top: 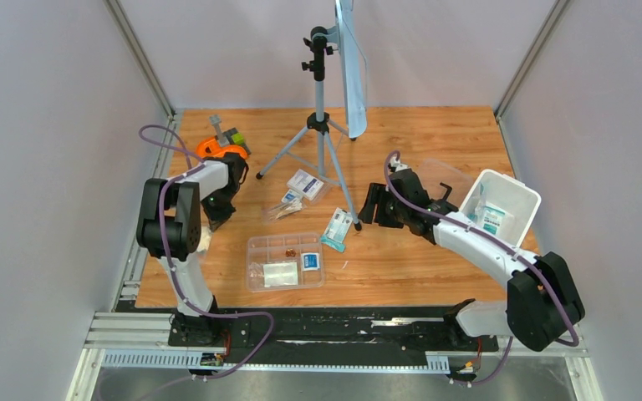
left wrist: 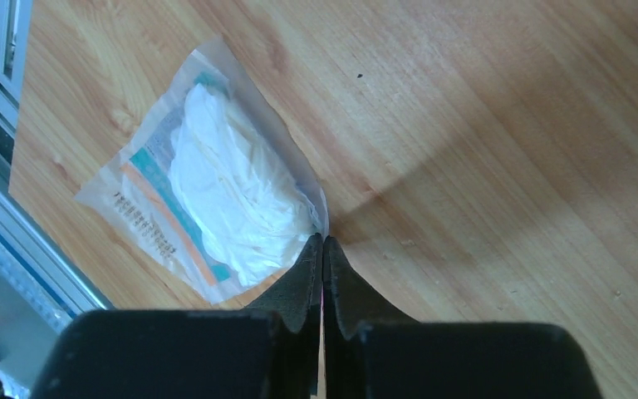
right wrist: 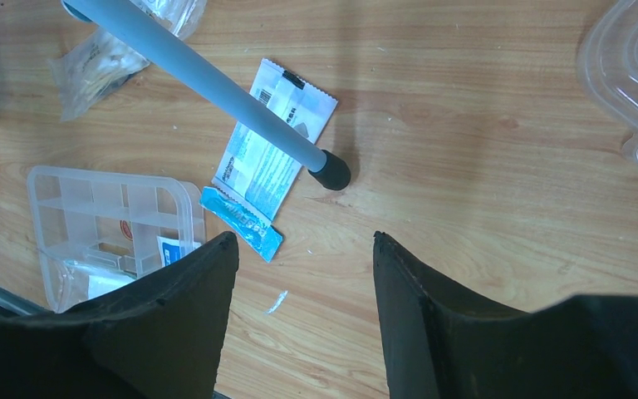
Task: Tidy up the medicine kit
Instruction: Pick up the medical item at the center of the board, then place the medical item at the medicine box.
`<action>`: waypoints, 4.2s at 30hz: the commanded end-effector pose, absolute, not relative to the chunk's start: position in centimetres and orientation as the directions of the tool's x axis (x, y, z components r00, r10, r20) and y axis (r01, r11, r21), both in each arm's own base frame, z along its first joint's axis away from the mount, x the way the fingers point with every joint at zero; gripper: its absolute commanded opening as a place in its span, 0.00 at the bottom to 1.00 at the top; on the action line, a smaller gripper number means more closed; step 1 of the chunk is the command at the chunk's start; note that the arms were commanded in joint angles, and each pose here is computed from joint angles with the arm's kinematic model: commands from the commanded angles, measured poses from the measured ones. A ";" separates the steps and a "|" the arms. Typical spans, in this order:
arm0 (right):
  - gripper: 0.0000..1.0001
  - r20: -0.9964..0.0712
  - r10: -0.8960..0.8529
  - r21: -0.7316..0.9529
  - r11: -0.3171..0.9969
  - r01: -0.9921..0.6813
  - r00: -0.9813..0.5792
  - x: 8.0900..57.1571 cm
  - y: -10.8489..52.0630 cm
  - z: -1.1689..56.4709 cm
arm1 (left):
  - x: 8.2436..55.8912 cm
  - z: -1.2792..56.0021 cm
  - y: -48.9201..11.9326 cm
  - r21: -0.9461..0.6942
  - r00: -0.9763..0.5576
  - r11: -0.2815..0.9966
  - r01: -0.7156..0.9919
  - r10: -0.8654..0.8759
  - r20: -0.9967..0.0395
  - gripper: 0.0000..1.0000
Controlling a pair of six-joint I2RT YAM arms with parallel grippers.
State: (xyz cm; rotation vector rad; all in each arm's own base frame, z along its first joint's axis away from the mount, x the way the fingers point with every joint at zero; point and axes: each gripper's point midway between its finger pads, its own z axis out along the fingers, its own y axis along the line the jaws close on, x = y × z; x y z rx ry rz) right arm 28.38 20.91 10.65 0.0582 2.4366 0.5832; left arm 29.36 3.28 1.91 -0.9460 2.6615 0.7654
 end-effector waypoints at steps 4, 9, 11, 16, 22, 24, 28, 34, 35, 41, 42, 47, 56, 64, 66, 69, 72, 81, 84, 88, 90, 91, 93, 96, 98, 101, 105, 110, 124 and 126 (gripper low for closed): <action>0.60 -0.615 0.198 0.432 0.894 -0.117 -0.763 29.1 20.8 12.3 | 29.5 5.8 4.2 0.378 -0.721 0.621 -0.687 -0.513 -0.466 0.00; 0.59 -0.619 0.210 0.431 0.896 -0.104 -0.757 29.3 20.5 12.6 | 29.2 10.4 0.3 0.268 -0.779 0.780 -0.565 -0.398 -0.485 0.00; 0.59 -0.614 0.228 0.445 0.891 -0.092 -0.756 29.5 20.4 12.8 | 28.9 11.8 -2.4 0.223 -0.808 0.848 -0.480 -0.329 -0.489 0.00; 0.59 -0.538 0.323 0.564 0.824 -0.048 -0.779 29.9 19.9 13.4 | 27.0 14.6 -10.5 0.105 -0.861 0.976 -0.192 -0.116 -0.496 0.00; 0.61 -0.523 0.377 0.629 0.776 -0.047 -0.764 29.7 19.5 14.4 | 25.5 18.4 -18.7 -0.135 -0.859 0.988 0.081 0.000 -0.512 0.00; 0.63 -0.533 0.372 0.644 0.761 -0.078 -0.760 29.4 19.8 14.7 | 25.2 19.8 -21.2 -0.229 -0.849 0.958 0.174 0.028 -0.528 0.00; 0.63 -0.595 0.308 0.684 0.678 -0.268 -0.742 28.2 21.6 16.1 | 24.2 22.5 -25.3 -0.388 -0.829 0.860 0.332 0.069 -0.555 0.00; 0.64 -0.807 0.245 0.580 0.499 -0.644 -0.537 25.3 23.1 19.3 | 22.0 25.3 -28.7 -0.513 -0.795 0.679 0.525 0.175 -0.582 0.00; 0.64 -0.832 0.238 0.548 0.482 -0.684 -0.501 24.8 23.2 19.5 | 21.7 25.5 -28.9 -0.521 -0.788 0.657 0.545 0.189 -0.586 0.00; 0.68 -0.909 0.130 0.417 0.351 -0.838 -0.397 22.9 24.4 19.7 | 18.9 27.8 -30.6 -0.565 -0.698 0.425 0.707 0.286 -0.657 0.00; 0.68 -0.910 0.115 0.413 0.324 -0.851 -0.398 22.7 24.6 19.7 | 18.3 28.2 -30.8 -0.574 -0.683 0.378 0.726 0.301 -0.666 0.00; 0.71 -0.911 0.069 0.413 0.176 -0.894 -0.407 21.7 26.0 20.4 | 15.7 30.9 -31.1 -0.566 -0.594 0.184 0.804 0.309 -0.743 0.00; 0.75 -0.945 0.062 0.321 -0.033 -0.947 -0.322 18.9 26.9 22.8 | 14.7 31.9 -31.3 -0.562 -0.561 0.089 0.822 0.295 -0.773 0.00; 0.74 -0.960 0.054 0.269 -0.116 -0.956 -0.276 18.0 27.5 24.5 | 14.7 31.8 -31.9 -0.579 -0.566 0.052 0.814 0.298 -0.769 0.00; 0.73 -0.959 0.048 0.271 -0.124 -0.954 -0.279 17.8 27.5 24.6 | 14.9 31.5 -32.0 -0.581 -0.571 0.064 0.812 0.301 -0.764 0.00; 0.64 -0.953 0.019 0.298 -0.134 -0.945 -0.303 17.6 27.5 24.4 | 15.2 30.9 -32.1 -0.586 -0.579 0.079 0.806 0.310 -0.754 0.00; 0.39 -0.941 0.000 0.335 -0.129 -0.934 -0.337 17.7 27.5 24.0 | 15.7 30.0 -32.2 -0.594 -0.592 0.105 0.798 0.325 -0.738 0.00; 0.01 -0.911 -0.007 0.413 0.003 -0.911 -0.413 19.2 27.4 22.3 | 17.2 27.8 -32.4 -0.597 -0.626 0.199 0.777 0.335 -0.704 0.08; 0.00 -0.907 -0.002 0.418 0.119 -0.900 -0.422 20.6 27.0 21.5 | 18.4 27.0 -32.1 -0.573 -0.641 0.288 0.767 0.328 -0.694 0.55; 0.00 -0.910 0.007 0.386 0.382 -0.839 -0.416 24.0 24.4 20.6 | 20.3 27.0 -31.2 -0.527 -0.648 0.397 0.752 0.296 -0.702 0.98; 0.00 -0.909 0.055 0.372 0.557 -0.743 -0.414 26.4 20.8 20.5 | 21.2 27.0 -30.7 -0.537 -0.665 0.423 0.730 0.258 -0.701 1.00; 0.00 -0.908 0.089 0.372 0.621 -0.690 -0.409 27.3 19.1 20.8 | 21.5 27.5 -30.7 -0.548 -0.669 0.423 0.722 0.226 -0.708 1.00; 0.00 -0.911 0.177 0.369 0.754 -0.544 -0.374 29.0 14.9 22.2 | 22.4 27.2 -30.2 -0.574 -0.693 0.436 0.694 0.184 -0.698 1.00; 0.00 -0.904 0.294 0.365 0.909 -0.200 -0.311 30.6 7.6 23.0 | 23.0 26.3 -29.9 -0.594 -0.719 0.457 0.662 0.163 -0.676 1.00; 0.00 -0.900 0.345 0.357 0.934 0.004 -0.266 30.5 3.5 23.4 | 23.4 25.9 -29.8 -0.600 -0.730 0.472 0.646 0.154 -0.666 1.00; 0.00 -0.890 0.393 0.338 0.908 0.247 -0.229 29.7 -1.6 22.9 | 23.7 25.5 -29.5 -0.596 -0.736 0.492 0.634 0.147 -0.661 1.00; 0.00 -0.843 0.510 0.415 0.818 0.399 -0.169 29.0 -5.7 22.2 | 24.0 25.1 -29.0 -0.586 -0.737 0.515 0.625 0.144 -0.660 1.00; 0.00 -0.798 0.599 0.475 0.694 0.541 -0.069 28.3 -10.3 21.5 | 24.1 24.6 -28.1 -0.571 -0.741 0.549 0.611 0.142 -0.656 1.00; 0.85 -0.844 0.531 0.458 0.783 0.420 -0.070 30.1 -9.7 25.3 | 26.3 21.1 -24.8 -0.546 -0.810 0.713 0.440 0.053 -0.584 1.00; 0.86 -0.873 0.481 0.422 0.828 0.370 -0.079 30.3 -8.0 26.5 | 26.7 20.4 -23.9 -0.553 -0.826 0.733 0.397 0.022 -0.564 1.00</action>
